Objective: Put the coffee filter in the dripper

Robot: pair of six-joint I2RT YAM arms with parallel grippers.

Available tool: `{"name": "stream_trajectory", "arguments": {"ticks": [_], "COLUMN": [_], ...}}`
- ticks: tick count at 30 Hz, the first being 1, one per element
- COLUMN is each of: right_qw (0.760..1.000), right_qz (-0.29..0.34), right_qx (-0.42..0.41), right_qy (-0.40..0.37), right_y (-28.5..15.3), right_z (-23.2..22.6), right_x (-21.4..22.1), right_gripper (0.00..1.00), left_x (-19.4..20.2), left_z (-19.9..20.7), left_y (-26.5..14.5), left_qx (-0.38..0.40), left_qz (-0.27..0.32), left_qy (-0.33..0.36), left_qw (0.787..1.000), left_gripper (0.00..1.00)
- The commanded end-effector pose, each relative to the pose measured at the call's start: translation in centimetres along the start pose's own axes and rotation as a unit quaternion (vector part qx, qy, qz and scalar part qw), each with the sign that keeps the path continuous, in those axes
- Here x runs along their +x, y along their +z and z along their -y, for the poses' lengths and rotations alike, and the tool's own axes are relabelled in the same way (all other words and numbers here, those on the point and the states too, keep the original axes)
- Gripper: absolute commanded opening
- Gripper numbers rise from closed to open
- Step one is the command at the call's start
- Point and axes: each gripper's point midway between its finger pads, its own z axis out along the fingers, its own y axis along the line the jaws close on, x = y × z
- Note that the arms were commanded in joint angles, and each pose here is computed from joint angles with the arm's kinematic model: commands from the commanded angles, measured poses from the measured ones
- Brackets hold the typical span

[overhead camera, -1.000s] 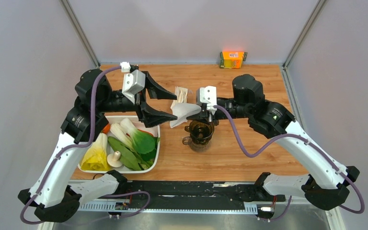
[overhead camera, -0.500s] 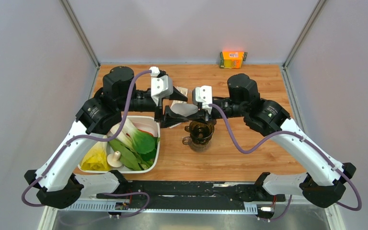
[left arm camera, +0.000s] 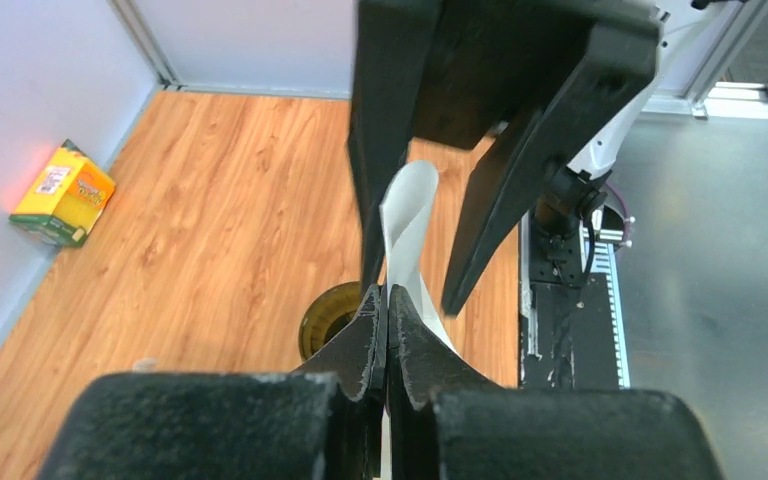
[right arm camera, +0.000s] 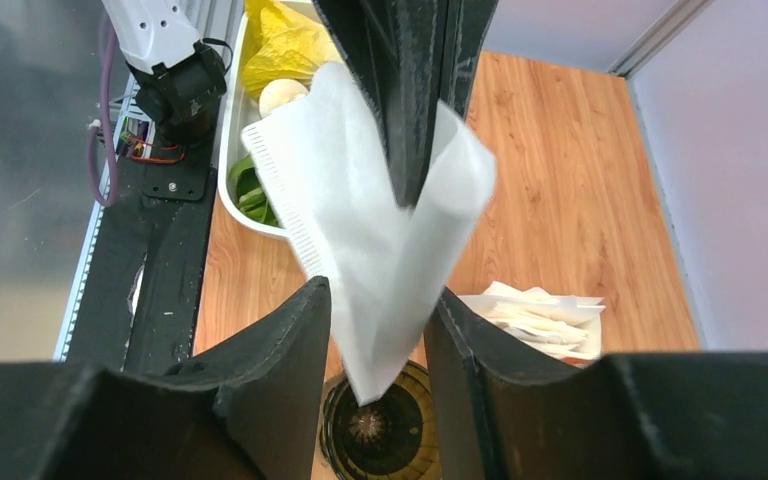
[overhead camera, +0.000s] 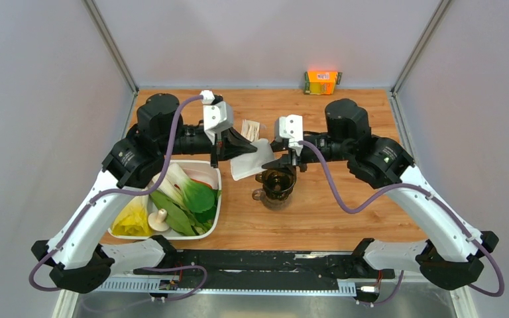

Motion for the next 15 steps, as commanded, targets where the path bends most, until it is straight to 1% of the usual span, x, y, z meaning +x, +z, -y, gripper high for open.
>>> {"name": "stream_trajectory", "arguments": {"ticks": [1, 4, 7, 10, 11, 13, 14, 15], "right_qw": [0.999, 0.999, 0.999, 0.999, 0.999, 0.999, 0.999, 0.999], "right_qz": [0.044, 0.049, 0.045, 0.045, 0.045, 0.044, 0.043, 0.041], "right_qx": [0.019, 0.010, 0.001, -0.008, -0.010, -0.014, -0.014, -0.012], "right_qy": [-0.015, -0.006, 0.001, 0.009, 0.011, 0.013, 0.014, 0.015], "right_y": [-3.2, -3.1, -2.4, -1.8, -1.6, -1.3, -1.3, -1.2], "right_z": [-0.3, -0.5, -0.5, -0.4, -0.3, -0.3, -0.2, -0.1], "right_x": [-3.8, -4.2, -3.7, -3.6, -3.5, -3.4, -3.3, -3.1], "right_gripper": [0.41, 0.38, 0.37, 0.39, 0.36, 0.22, 0.18, 0.16], "left_x": [-1.3, -1.9, -2.0, -2.0, -1.9, -2.0, -2.0, -2.0], "left_z": [0.0, 0.9, 1.2, 1.7, 1.8, 2.0, 2.0, 2.1], "left_y": [-1.1, -1.3, -1.2, -1.2, -1.2, -1.2, -1.3, -1.4], "left_qx": [0.008, 0.030, 0.040, 0.054, 0.058, 0.063, 0.062, 0.063], "left_qz": [0.043, 0.064, 0.076, 0.076, 0.075, 0.077, 0.078, 0.078], "left_qy": [-0.019, -0.005, -0.005, -0.001, 0.000, 0.001, 0.003, 0.006], "left_qw": [0.999, 0.997, 0.996, 0.996, 0.995, 0.995, 0.995, 0.995], "left_gripper": [0.00, 0.00, 0.00, 0.00, 0.00, 0.00, 0.00, 0.00]}}
